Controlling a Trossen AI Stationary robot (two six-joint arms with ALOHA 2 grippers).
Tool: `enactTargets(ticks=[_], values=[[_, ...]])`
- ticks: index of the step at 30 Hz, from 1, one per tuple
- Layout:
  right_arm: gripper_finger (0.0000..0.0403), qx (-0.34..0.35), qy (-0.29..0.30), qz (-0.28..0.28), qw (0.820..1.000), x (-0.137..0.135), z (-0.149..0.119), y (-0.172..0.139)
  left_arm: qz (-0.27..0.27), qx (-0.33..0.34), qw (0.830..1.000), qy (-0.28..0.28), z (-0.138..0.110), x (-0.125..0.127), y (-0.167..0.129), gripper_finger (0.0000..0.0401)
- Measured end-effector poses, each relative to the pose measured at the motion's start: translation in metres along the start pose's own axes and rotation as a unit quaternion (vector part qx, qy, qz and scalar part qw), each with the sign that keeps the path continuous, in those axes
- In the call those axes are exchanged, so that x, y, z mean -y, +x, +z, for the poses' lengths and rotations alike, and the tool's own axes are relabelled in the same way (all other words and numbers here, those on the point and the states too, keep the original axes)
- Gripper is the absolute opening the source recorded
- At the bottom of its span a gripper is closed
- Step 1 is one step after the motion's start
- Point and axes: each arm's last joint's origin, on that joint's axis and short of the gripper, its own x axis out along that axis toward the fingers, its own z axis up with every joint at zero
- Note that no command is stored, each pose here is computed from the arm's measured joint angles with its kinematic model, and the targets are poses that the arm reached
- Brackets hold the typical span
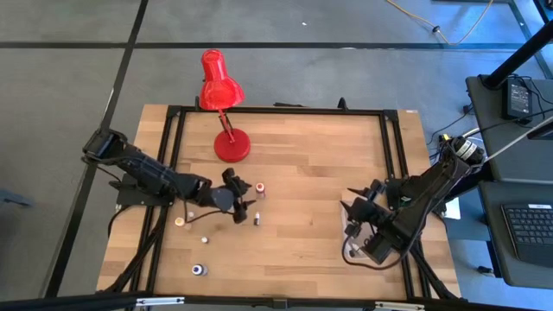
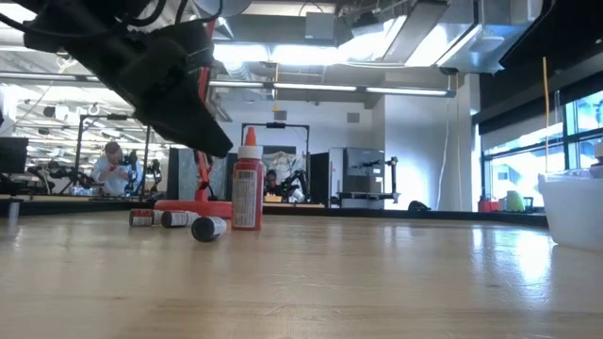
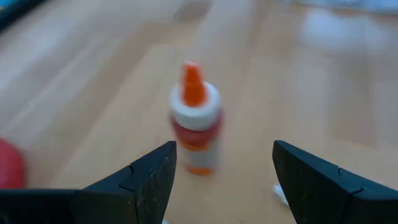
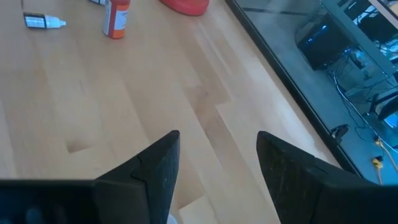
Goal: Pick & Place food coloring
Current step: Put the big orange bottle into the transparent container
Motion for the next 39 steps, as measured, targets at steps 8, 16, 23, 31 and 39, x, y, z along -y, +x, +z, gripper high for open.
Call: enactTargets(ticks=[8,16,23,31,39], values=[[0.0216,-0.003,-0.010,-0.005,1.000,0.0009,0.0014,0.0027,0.038,0.013,0.999,-0.026,0.0040,-0.0091,0.0042,0.0259],[0.0216,-0.002,-0.016,-0.003,1.000,0.0003,0.0015,0.0028,0.035,0.014,0.999,-0.038,0.0042,-0.0088,0.0043,0.0259],[0.0216,0.021,-0.012,-0.008,1.000,-0.0004,0.0032,0.0027,0.036,0.014,0.999,-0.039,0.0041,-0.0088,0.0043,0.0259],[0.0216,0.010,0.012,-0.002,1.000,-0.0024,0.0063,0.0073,0.039,0.015,0.998,-0.039,0.0042,-0.0090,0.0043,0.0259],[0.0216,0.008,0.007,0.000,1.000,-0.0028,0.0070,0.0082,0.025,0.008,0.999,-0.039,0.0041,-0.0088,0.0048,0.0259]])
